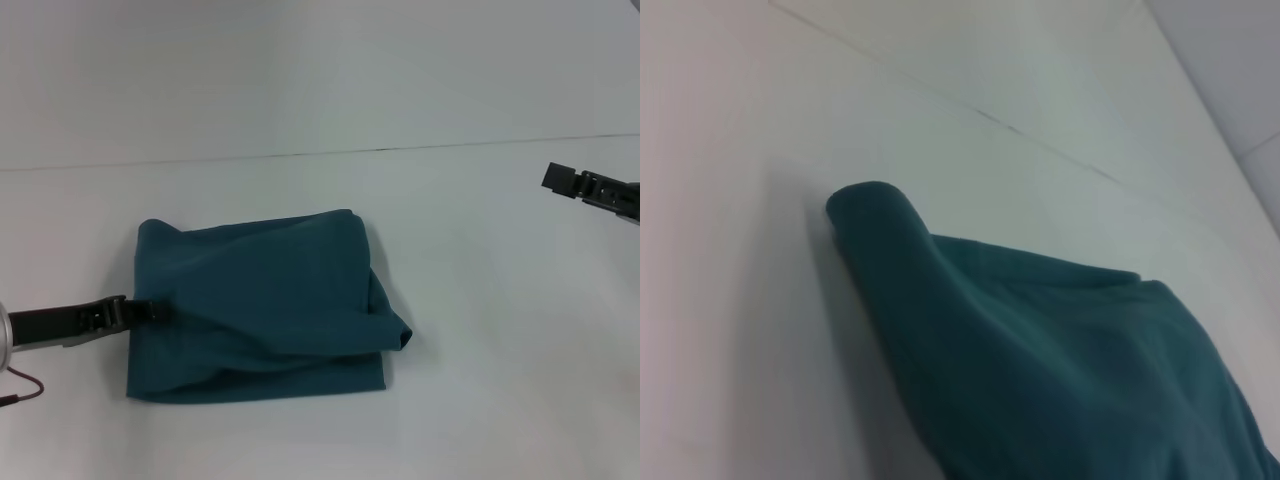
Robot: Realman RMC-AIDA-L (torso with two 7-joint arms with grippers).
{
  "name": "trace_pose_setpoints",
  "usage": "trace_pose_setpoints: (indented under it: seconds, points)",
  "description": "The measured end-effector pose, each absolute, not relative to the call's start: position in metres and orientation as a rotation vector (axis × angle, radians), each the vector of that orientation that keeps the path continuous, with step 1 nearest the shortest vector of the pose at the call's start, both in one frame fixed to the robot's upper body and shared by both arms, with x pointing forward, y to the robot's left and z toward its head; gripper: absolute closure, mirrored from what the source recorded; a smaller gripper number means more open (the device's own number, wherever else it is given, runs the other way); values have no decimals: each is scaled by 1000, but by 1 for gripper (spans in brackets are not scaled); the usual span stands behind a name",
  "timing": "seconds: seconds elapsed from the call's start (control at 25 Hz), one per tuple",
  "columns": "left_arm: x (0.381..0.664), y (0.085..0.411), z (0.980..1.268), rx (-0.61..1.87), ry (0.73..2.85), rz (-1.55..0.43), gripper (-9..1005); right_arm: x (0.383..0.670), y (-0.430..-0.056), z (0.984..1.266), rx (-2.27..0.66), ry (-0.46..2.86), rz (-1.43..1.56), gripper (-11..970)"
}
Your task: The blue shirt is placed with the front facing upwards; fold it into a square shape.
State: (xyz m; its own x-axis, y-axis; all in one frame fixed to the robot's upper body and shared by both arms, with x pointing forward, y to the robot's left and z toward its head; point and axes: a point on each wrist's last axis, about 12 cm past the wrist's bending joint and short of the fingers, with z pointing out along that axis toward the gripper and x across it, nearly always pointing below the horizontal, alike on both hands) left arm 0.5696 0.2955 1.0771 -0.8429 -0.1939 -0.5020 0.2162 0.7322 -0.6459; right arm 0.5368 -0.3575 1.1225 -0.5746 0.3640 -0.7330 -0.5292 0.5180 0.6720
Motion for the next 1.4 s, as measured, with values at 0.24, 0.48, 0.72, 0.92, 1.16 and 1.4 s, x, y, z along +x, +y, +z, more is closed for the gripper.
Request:
trace_pose_setpoints:
  seconds: [0.24, 0.48, 0.72, 0.92, 1.16, 1.4]
  points:
    - [568, 309, 1091, 12, 2332, -923, 697, 537, -358, 1122, -137, 1828, 1199, 157]
    - [555, 327, 1110, -206, 2151, -1101, 388, 538, -358, 1123, -141, 1826, 1199, 155]
    - [548, 303, 1086, -432, 2016, -1500, 261, 537, -358, 1123, -141, 1825, 1198, 155]
    - [557, 270, 1069, -477, 2030, -1563, 206, 536, -356, 1121, -148, 1823, 1193, 155]
    - [572, 251, 1055, -457, 2143, -1374, 199, 536, -356, 1120, -149, 1827, 1191, 155]
    - [569, 247, 1056, -383, 2171, -1367, 203, 534, -358, 1120, -144, 1828, 1193, 154]
